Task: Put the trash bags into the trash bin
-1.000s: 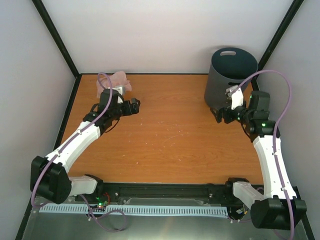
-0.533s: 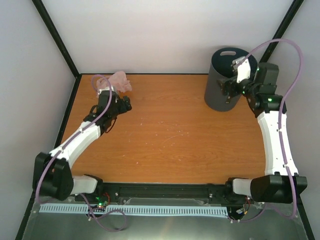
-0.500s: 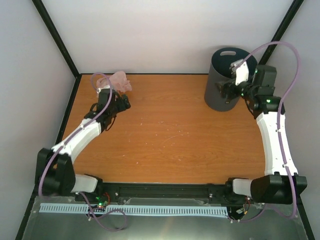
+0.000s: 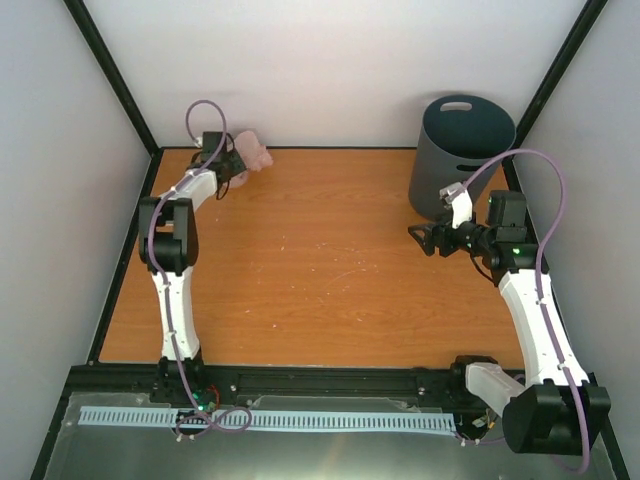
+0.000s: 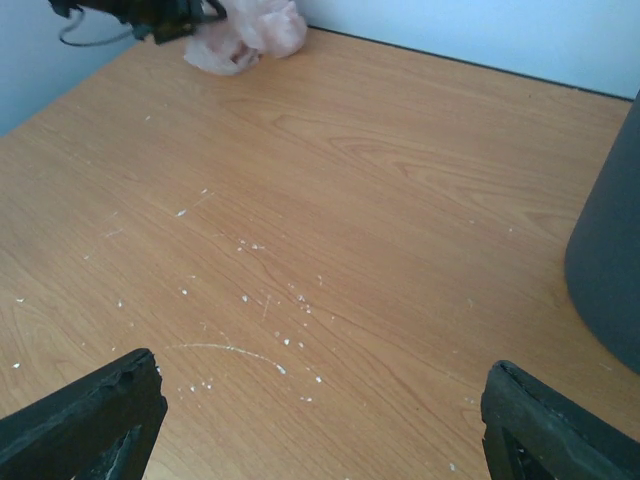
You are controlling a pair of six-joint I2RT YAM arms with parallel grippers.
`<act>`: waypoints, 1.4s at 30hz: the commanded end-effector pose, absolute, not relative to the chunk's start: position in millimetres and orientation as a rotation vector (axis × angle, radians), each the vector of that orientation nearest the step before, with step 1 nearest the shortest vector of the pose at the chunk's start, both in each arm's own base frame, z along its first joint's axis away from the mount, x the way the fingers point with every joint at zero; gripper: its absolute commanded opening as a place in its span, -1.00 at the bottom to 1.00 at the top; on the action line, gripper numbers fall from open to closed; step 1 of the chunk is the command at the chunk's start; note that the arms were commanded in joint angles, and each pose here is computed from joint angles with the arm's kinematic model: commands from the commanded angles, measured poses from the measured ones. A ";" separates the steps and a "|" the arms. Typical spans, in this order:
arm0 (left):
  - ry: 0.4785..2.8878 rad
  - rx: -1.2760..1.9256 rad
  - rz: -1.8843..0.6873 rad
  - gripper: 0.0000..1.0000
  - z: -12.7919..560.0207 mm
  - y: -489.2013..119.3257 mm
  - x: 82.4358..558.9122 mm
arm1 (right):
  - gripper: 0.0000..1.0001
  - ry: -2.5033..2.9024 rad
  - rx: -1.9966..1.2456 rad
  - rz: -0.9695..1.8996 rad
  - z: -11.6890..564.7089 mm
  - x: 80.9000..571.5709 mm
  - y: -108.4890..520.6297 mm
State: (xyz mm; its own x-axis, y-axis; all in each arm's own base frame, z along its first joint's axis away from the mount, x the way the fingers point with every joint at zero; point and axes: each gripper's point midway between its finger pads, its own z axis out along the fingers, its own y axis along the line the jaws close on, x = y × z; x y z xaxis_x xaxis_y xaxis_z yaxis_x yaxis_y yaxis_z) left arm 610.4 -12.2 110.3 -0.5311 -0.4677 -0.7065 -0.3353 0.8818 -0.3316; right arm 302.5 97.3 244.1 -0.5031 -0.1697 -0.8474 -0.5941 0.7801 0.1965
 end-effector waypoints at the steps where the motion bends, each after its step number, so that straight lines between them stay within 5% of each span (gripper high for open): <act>1: 2.299 -0.425 -0.334 -0.36 96.6 -55.9 606.5 | 0.72 1.982 -0.602 0.597 259.3 301.2 102.7; 3: 2.237 -0.350 -0.368 -0.83 120.3 -76.0 593.5 | 0.72 1.975 -0.605 0.593 260.5 300.2 102.7; 5: 2.185 -0.249 -0.451 -0.98 146.1 -108.7 566.6 | 0.71 1.968 -0.611 0.588 261.4 298.9 102.8; 14: 2.061 0.250 -0.999 -0.99 218.5 -275.6 354.9 | 0.69 1.937 -0.677 0.594 268.9 289.0 107.5; 23: 2.107 0.463 -1.077 -0.99 199.8 -286.6 279.8 | 0.76 1.880 -0.974 0.580 265.0 237.0 119.5; 25: 2.189 0.485 -1.058 -0.85 175.6 -283.5 271.8 | 0.77 1.874 -1.028 0.575 258.6 223.9 120.5; 31: 2.325 0.489 -1.045 0.04 140.1 -271.5 247.8 | 0.81 1.895 -1.060 0.548 239.2 220.5 117.7; 42: 2.269 0.257 -0.757 0.36 162.2 -232.1 291.6 | 0.83 1.983 -1.080 0.536 220.7 247.5 131.2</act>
